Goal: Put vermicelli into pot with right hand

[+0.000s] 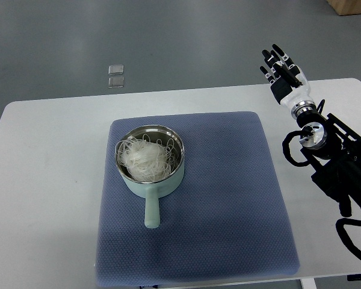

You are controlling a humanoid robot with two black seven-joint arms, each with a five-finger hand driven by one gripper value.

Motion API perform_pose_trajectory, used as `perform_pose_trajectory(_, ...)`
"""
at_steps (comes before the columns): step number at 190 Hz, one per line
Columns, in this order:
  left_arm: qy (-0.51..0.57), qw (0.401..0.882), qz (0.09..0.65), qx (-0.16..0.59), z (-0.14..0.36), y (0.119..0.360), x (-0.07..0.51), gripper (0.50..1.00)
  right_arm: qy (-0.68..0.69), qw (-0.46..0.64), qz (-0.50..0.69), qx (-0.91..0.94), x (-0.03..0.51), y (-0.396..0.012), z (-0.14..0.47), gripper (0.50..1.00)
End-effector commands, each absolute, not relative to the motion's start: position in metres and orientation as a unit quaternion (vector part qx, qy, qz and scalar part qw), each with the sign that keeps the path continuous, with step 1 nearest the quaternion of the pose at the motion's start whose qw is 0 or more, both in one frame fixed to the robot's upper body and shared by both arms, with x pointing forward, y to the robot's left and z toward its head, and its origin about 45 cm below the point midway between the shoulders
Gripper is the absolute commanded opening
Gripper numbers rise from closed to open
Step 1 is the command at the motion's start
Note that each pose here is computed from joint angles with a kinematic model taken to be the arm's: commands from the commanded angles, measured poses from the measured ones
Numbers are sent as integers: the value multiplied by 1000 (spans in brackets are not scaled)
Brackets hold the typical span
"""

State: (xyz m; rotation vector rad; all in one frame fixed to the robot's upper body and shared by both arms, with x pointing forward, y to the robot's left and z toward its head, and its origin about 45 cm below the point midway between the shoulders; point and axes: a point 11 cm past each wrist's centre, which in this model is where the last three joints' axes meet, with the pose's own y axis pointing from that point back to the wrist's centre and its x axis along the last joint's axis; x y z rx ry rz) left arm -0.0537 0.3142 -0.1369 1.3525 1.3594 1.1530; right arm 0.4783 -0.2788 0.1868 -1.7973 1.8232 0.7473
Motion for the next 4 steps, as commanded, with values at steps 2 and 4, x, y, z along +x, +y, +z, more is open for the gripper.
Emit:
perform_pose_trajectory(2,546,437,464,544,-137,314,-54,1000,664,234,276,-655,477,-276,184,930)
perform_pose_trajectory(4,546,437,464,544,-137,314,-54,1000,664,235,276,-655,477,-276,184,930)
